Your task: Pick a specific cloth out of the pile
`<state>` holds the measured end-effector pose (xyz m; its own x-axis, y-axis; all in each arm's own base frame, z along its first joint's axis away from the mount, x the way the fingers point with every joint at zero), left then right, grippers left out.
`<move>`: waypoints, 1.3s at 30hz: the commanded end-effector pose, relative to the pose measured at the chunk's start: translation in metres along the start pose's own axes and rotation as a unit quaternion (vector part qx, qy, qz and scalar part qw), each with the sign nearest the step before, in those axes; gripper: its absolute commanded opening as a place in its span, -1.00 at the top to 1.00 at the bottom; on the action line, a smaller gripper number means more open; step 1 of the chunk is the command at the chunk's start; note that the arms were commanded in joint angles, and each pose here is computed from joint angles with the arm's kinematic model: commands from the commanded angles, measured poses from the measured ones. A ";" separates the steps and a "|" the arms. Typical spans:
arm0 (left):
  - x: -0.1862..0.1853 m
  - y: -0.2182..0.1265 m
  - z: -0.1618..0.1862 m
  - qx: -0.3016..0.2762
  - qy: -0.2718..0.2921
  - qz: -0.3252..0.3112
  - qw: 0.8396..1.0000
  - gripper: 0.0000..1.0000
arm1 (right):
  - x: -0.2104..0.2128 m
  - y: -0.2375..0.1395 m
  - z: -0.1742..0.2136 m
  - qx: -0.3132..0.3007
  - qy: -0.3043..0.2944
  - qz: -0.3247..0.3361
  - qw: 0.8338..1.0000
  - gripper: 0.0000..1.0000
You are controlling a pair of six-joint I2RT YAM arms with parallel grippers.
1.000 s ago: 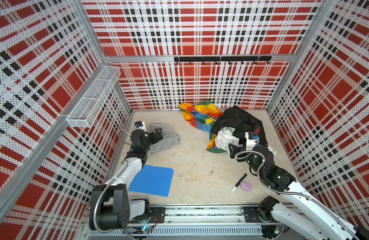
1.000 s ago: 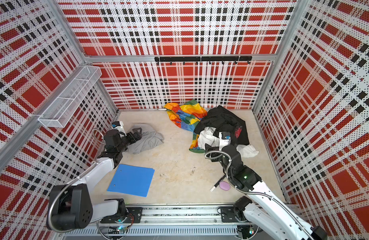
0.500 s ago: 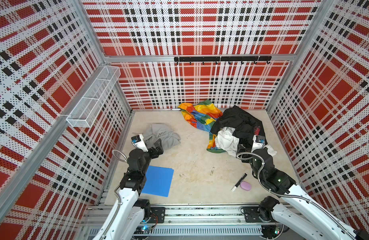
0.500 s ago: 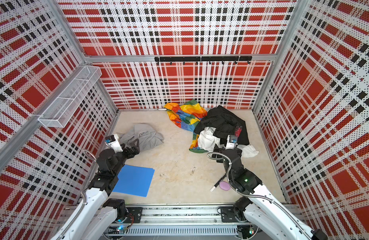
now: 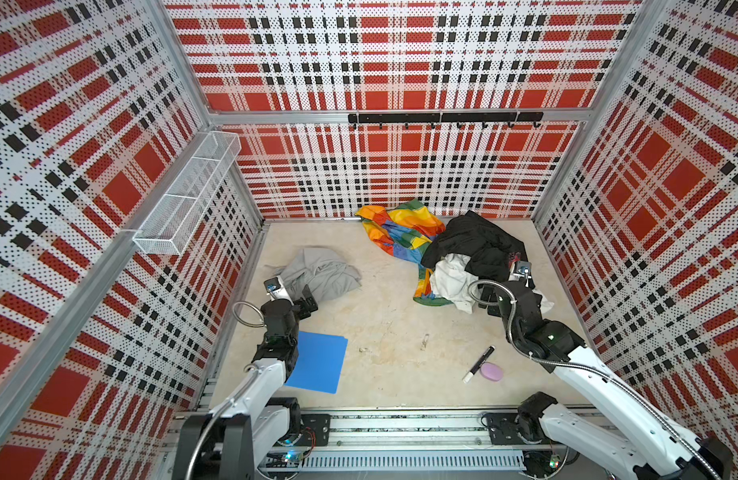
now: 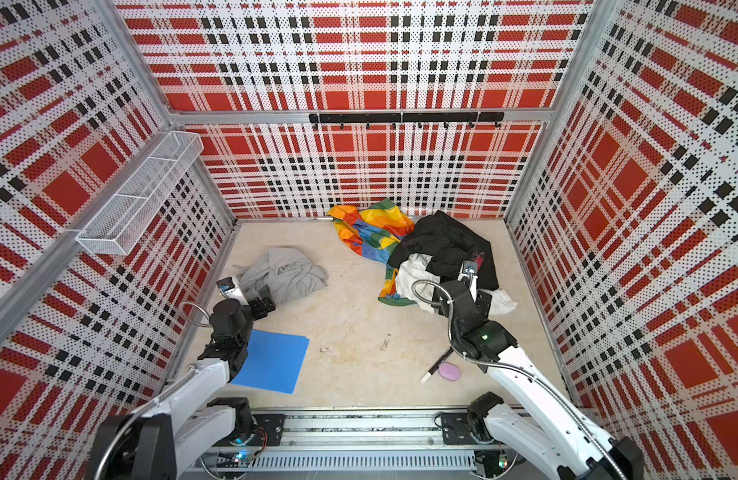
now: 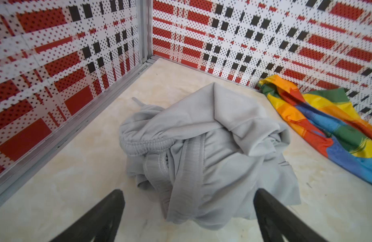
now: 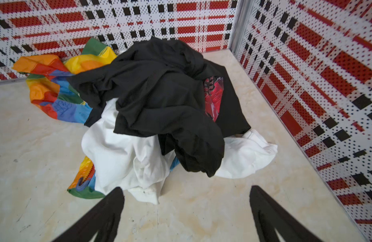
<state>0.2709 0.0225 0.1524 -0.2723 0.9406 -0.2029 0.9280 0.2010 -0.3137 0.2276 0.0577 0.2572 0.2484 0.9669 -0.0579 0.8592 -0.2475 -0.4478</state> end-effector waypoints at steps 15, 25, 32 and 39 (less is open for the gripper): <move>-0.025 0.043 0.001 -0.109 0.093 0.083 0.986 -0.98 | -0.038 0.067 0.021 -0.127 0.002 0.003 0.992 -1.00; -0.028 0.051 0.002 -0.088 0.097 0.087 0.988 -0.98 | -0.048 0.112 0.031 -0.168 -0.007 -0.007 0.986 -1.00; -0.028 0.051 0.002 -0.089 0.098 0.086 0.987 -0.98 | -0.041 0.127 0.043 -0.188 -0.021 -0.023 0.982 -1.00; -0.028 0.051 0.002 -0.088 0.098 0.086 0.988 -0.98 | -0.029 0.131 0.058 -0.229 -0.060 -0.081 0.968 -1.00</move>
<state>0.3217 0.0069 0.1313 -0.0798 0.9953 -0.0556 0.9840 0.0698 -0.1642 0.3040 -0.0072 0.1357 0.1434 0.9836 -0.1098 0.9743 -0.1597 -0.1586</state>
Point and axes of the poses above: each gripper's point midway between its finger pads, its own y axis out along the fingers, its own x axis along the line the jaws close on, z = x × y, the point moved 7 cm from there along -y, back along the fingers, and after that the axes turned 3 degrees about -y, right-handed, at the moved point
